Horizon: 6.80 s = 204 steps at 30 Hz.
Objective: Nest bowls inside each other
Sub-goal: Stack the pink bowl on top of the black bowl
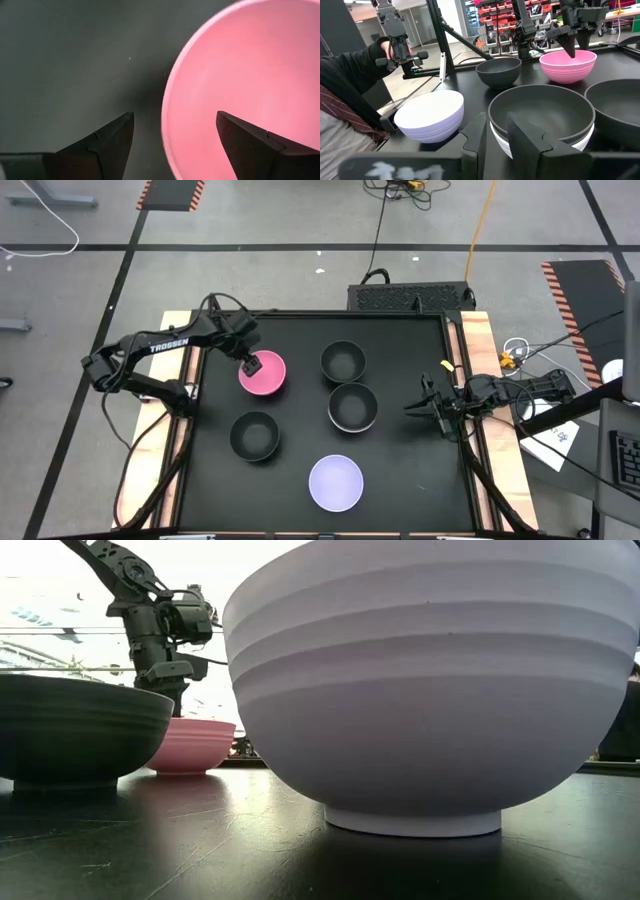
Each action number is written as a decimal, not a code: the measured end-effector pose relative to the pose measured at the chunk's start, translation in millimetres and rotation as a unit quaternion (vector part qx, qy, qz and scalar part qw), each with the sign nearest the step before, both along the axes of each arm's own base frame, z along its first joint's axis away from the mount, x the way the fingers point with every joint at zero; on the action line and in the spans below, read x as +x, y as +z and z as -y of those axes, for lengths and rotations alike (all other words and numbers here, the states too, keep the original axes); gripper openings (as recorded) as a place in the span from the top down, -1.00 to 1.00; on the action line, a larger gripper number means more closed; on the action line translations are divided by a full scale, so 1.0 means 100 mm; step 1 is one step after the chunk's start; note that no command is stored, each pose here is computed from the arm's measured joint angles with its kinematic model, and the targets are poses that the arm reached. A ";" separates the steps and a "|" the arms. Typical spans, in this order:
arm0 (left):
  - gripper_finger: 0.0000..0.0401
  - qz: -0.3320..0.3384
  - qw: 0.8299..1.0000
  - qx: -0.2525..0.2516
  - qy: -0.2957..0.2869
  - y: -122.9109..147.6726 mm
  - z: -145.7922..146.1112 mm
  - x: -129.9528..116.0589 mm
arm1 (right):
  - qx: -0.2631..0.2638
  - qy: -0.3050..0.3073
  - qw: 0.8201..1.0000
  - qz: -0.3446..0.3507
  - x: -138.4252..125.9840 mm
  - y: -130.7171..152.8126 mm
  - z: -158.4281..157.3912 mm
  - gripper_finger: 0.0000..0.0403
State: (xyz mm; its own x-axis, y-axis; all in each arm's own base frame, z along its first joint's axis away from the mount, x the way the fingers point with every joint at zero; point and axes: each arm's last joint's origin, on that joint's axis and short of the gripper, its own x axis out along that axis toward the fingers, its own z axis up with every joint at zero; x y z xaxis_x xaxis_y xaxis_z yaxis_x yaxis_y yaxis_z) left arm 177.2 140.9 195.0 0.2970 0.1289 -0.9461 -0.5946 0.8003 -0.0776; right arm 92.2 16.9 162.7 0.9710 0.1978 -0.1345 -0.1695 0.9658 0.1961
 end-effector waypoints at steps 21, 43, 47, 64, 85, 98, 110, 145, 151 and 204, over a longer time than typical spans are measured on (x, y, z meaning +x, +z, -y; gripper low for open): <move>0.94 0.021 0.999 0.000 -0.034 0.01 0.01 0.04 | 0.001 0.001 1.000 0.000 0.00 0.00 0.00 0.66; 0.98 0.170 0.973 0.080 -0.131 0.40 0.19 0.15 | 0.001 0.001 1.000 -0.002 0.00 0.00 0.00 0.66; 0.98 0.205 0.963 0.100 -0.144 0.58 0.34 0.08 | 0.001 0.001 1.000 -0.001 0.00 0.00 0.00 0.66; 0.98 0.243 0.945 0.144 -0.163 0.93 0.90 -0.23 | 0.003 0.000 1.000 -0.001 0.00 0.00 0.00 0.66; 0.98 0.305 0.890 0.233 -0.248 1.14 1.38 -0.37 | 0.014 -0.001 1.000 -0.002 0.00 0.00 0.00 0.66; 0.98 0.380 0.853 0.262 -0.243 1.12 1.38 -0.62 | 0.015 -0.001 1.000 0.004 0.00 0.01 0.00 0.66; 0.98 0.457 0.813 0.241 -0.268 0.87 1.41 -0.59 | 0.021 -0.002 1.000 0.006 0.00 0.02 0.00 0.66; 0.98 0.507 0.762 0.130 -0.380 0.87 1.58 0.48 | 0.026 0.000 0.997 0.071 0.04 0.06 -0.01 0.66; 0.98 0.484 0.772 0.110 -0.397 0.91 1.61 0.78 | 0.025 0.001 0.997 0.071 0.04 0.06 -0.01 0.66; 0.98 0.261 0.895 0.050 -0.358 0.81 0.47 2.54 | -0.002 0.027 0.997 0.077 0.04 0.06 -0.02 0.66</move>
